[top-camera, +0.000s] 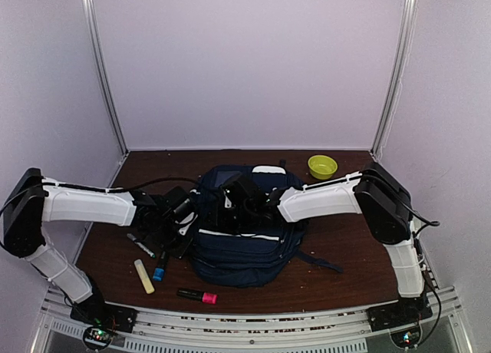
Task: Pack the student bag
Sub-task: Adjust the student bag at the center of the board.
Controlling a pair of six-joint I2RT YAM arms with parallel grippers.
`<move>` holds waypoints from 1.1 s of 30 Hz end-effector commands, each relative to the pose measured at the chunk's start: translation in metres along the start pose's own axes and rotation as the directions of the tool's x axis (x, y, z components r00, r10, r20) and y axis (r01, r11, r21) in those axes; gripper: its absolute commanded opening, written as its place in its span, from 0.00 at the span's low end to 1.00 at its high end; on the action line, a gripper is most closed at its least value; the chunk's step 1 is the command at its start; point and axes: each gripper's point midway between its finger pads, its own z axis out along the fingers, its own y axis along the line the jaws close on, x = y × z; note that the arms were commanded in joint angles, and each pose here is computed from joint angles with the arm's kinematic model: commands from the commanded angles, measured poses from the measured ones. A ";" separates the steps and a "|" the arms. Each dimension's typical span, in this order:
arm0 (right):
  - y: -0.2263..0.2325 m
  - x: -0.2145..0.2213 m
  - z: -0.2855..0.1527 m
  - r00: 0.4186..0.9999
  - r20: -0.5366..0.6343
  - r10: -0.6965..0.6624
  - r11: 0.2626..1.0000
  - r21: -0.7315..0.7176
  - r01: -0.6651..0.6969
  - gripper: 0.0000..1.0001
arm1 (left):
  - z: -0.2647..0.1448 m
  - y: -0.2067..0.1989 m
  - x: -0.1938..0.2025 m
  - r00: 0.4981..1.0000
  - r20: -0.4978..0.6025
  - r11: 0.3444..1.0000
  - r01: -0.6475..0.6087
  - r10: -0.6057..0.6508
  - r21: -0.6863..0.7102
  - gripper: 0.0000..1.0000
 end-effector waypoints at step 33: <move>-0.079 -0.028 -0.095 0.991 0.130 0.014 0.981 0.191 -0.038 0.49 | -0.059 -0.230 -0.016 0.951 0.051 0.779 -0.279 0.305 0.562 0.38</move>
